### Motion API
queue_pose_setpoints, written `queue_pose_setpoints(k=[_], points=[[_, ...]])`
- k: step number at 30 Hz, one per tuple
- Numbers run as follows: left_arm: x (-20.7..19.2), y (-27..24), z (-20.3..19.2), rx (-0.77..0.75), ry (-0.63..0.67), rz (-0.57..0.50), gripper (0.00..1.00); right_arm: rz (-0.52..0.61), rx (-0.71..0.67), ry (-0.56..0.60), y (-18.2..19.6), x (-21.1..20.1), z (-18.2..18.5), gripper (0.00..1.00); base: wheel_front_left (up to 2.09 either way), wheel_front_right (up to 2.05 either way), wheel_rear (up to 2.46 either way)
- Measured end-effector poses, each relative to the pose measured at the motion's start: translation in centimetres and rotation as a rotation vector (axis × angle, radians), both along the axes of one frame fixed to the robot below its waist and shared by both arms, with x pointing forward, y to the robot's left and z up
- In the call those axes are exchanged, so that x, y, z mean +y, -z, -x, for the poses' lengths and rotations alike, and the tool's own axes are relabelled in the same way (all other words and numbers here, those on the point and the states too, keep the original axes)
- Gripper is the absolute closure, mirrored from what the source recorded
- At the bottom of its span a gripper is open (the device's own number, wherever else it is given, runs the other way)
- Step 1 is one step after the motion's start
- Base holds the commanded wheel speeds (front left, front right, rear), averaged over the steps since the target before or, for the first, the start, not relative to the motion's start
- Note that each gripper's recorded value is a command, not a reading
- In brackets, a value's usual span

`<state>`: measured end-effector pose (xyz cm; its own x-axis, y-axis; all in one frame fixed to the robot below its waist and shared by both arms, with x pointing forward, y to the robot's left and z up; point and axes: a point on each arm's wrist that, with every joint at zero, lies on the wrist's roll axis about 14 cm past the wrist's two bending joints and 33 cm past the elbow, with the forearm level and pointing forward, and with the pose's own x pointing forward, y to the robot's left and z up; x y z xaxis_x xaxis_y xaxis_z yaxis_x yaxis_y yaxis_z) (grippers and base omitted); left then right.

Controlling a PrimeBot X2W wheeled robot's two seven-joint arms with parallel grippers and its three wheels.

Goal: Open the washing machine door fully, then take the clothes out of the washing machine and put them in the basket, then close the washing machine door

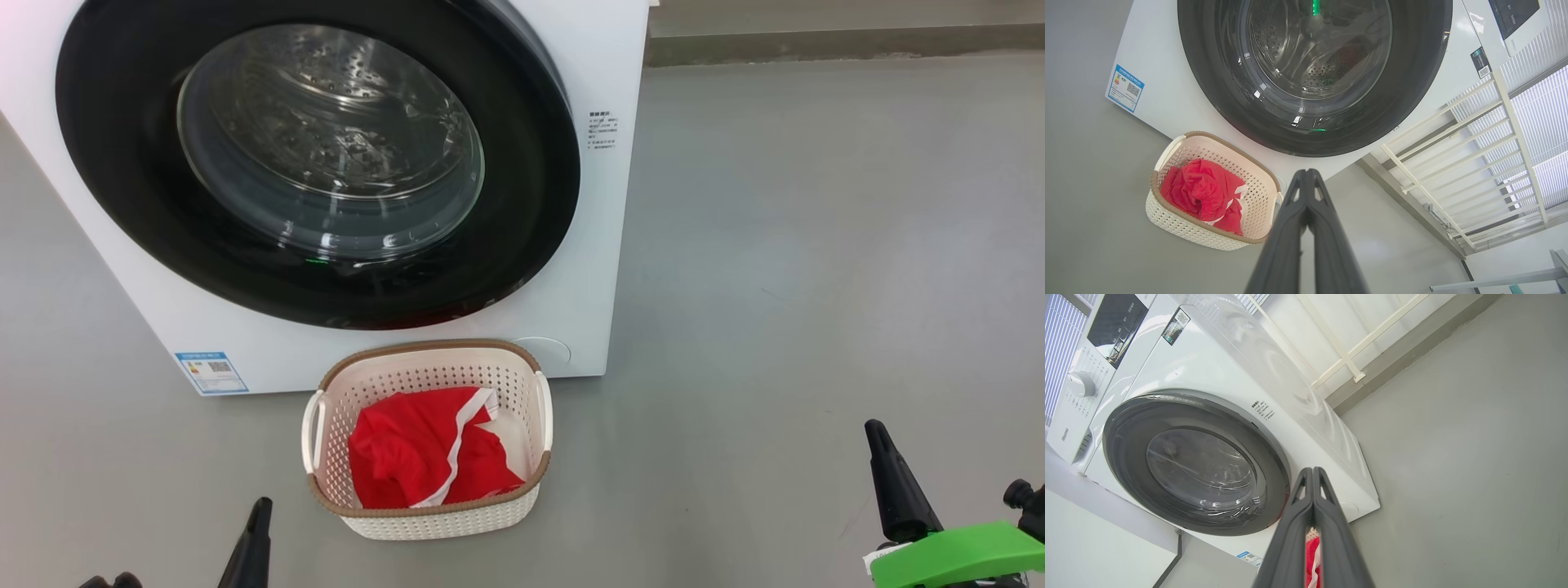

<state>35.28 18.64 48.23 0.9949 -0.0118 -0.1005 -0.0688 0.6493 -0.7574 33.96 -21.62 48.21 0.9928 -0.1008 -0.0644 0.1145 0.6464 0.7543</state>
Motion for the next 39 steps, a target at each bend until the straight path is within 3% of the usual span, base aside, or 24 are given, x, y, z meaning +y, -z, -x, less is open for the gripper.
queue_pose_setpoints(k=[39], points=[[0.1, 0.3, -1.5, 0.022, -0.029, 0.399, 1.0, -0.42, -0.004, -0.005, 0.6, 0.7, -1.8, 1.0, 0.0, 0.0, 0.0]])
